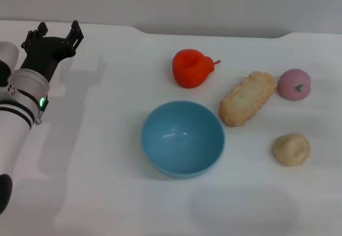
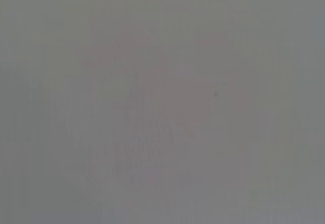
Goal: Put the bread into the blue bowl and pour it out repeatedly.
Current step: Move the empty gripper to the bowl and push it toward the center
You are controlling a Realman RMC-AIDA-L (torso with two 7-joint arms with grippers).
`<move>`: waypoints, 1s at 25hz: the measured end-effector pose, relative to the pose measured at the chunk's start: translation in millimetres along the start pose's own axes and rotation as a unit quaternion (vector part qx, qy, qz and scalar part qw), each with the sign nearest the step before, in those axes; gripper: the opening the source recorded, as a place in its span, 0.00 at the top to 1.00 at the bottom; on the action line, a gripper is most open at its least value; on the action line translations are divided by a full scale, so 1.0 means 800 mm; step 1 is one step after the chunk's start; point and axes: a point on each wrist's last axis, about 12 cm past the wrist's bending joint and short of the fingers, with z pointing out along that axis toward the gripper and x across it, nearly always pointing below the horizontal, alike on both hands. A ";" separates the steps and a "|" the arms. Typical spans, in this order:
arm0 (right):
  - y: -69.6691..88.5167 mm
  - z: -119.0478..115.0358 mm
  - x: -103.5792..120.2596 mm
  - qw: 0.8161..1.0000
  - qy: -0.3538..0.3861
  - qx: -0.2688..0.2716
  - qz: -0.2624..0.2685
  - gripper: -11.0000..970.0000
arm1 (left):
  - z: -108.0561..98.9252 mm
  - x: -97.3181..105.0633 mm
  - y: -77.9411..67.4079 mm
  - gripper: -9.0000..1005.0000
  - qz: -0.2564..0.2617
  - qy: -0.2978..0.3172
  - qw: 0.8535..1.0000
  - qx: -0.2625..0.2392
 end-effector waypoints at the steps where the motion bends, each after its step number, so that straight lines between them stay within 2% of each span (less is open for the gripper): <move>1: 0.000 0.000 0.000 1.000 0.000 0.000 0.000 0.56 | 0.000 0.000 0.000 0.22 0.000 0.000 1.000 0.000; 11: 0.003 -0.003 0.005 1.000 0.006 -0.001 0.007 0.56 | -0.006 0.002 0.005 0.22 -0.001 -0.007 1.000 -0.006; 14: 0.005 -0.005 0.008 1.000 0.010 -0.002 0.010 0.56 | -0.010 0.004 0.007 0.22 -0.014 -0.007 1.000 -0.009; 18: 0.005 -0.007 0.010 1.000 0.014 -0.001 0.012 0.56 | -0.014 0.005 0.010 0.22 -0.056 -0.007 0.998 -0.008; 22: 0.004 -0.010 0.013 1.000 0.018 -0.002 0.011 0.56 | -0.011 -0.004 0.005 0.22 -0.066 -0.011 0.997 0.035; 25: 0.006 -0.013 0.016 1.000 0.022 -0.005 0.012 0.56 | -0.002 -0.017 -0.004 0.22 -0.064 0.006 0.994 0.093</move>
